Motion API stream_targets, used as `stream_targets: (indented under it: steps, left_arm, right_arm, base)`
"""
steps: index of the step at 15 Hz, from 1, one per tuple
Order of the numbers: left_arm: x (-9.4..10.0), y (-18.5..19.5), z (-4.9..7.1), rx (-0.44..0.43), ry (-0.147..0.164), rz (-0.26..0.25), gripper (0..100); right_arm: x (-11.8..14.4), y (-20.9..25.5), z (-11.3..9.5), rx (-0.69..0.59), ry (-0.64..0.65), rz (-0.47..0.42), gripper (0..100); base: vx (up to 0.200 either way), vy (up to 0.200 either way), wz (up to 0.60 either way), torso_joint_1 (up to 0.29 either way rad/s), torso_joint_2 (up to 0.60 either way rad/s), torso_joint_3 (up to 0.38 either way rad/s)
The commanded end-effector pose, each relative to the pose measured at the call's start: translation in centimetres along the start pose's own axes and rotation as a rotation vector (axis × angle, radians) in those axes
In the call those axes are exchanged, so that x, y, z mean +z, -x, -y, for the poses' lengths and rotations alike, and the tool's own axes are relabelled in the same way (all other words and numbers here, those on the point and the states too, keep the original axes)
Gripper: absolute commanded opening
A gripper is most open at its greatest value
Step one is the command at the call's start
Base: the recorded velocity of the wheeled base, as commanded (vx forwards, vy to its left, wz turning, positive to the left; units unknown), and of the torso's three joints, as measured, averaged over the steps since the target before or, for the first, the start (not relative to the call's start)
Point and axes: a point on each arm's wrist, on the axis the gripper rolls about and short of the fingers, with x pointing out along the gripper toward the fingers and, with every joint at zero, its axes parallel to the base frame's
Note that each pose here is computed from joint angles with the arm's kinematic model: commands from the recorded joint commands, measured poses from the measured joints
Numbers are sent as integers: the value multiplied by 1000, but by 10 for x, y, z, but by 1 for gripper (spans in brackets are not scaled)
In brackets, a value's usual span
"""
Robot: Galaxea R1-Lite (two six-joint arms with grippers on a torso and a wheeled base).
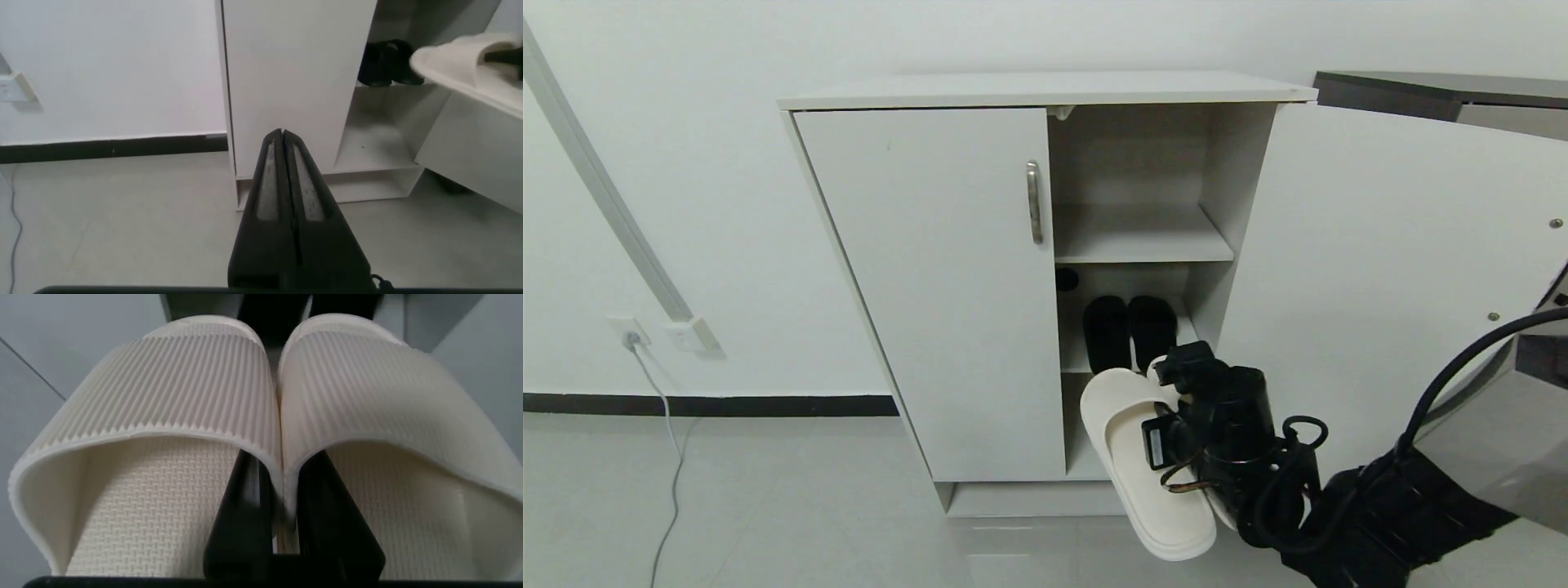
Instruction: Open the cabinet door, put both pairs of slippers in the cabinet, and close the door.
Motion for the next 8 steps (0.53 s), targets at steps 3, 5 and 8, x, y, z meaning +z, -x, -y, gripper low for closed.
stream_targets:
  steps: [3,5,8]
  left_arm:
    - [0,0,0,0,0,0,0]
    - [0,0,0,0,0,0,0]
    - [0,0,0,0,0,0,0]
  right_arm:
    - [43,14,-16,-81,-115,-61,0]
    - [69,24,-14,-130,-127,-20,0]
    - [87,27,-14,-121,-103,28,0]
  base:
    - [0,0,0,0,0,0]
    - [0,0,0,0,0,0]
    - [0,0,0,0,0,0]
